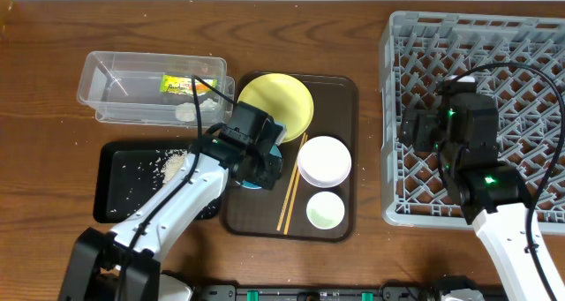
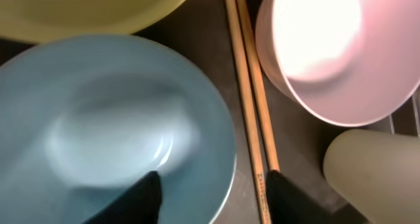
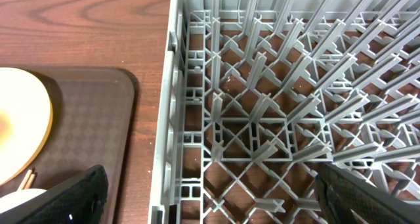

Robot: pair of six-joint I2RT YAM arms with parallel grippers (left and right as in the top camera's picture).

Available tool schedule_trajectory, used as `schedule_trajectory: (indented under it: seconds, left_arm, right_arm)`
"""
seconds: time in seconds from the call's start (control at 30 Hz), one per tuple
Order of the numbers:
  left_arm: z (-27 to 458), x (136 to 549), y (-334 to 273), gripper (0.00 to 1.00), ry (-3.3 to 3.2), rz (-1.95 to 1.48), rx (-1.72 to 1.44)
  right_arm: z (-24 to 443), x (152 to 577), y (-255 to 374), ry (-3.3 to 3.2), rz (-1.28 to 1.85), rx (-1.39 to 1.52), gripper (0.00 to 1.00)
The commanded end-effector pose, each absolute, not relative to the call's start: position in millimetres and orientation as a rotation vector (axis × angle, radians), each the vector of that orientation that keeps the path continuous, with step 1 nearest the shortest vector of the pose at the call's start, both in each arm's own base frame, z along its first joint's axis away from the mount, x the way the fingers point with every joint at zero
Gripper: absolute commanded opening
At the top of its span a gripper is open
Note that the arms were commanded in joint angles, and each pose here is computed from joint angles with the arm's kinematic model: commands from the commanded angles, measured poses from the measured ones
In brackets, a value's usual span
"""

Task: Sort waste into correct bins and load items into the dishwasher rack
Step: 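Grasp the white cup on the brown tray with the left gripper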

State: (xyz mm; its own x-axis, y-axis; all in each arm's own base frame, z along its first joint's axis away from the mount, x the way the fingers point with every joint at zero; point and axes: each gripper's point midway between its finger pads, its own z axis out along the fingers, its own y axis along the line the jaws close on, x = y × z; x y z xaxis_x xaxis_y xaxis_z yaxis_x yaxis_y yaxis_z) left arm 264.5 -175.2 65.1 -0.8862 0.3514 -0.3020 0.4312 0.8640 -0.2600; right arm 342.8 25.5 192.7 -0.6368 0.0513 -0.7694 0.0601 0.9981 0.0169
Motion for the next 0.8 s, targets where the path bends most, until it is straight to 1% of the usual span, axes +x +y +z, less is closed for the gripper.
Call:
schedule_trajectory:
  seconds: [0.0,0.13,0.27,0.4,0.67,0.77]
  left_arm:
    - [106.4,275.5,-185.8,0.57,2.684,-0.526,0.604]
    - [135.8,270.9,-190.7,0.59,2.617,-0.577,0.62]
    - [141.4,260.1,-200.2,0.6,2.599,-0.591,0.675]
    - [127.4,240.6,-218.2,0.59,2.632,-0.603,0.785]
    - [78.7,204.7,-244.3,0.59,2.756,-0.574,0.99]
    - [65.3,200.0,-247.5,0.5,2.792,-0.561,1.021]
  right_arm:
    - [204.7,345.3,23.3,2.234,-0.022,0.071,0.99]
    - [204.7,345.3,23.3,2.234,-0.022,0.071,0.99]
    - [204.7,345.4,23.4,2.234,-0.021,0.071,0.99]
    - [204.6,345.3,23.4,2.234,-0.021,0.071,0.99]
    - [204.5,345.3,23.4,2.235,-0.021,0.071,0.99]
    - [204.4,345.2,23.4,2.235,-0.022,0.071,0.99]
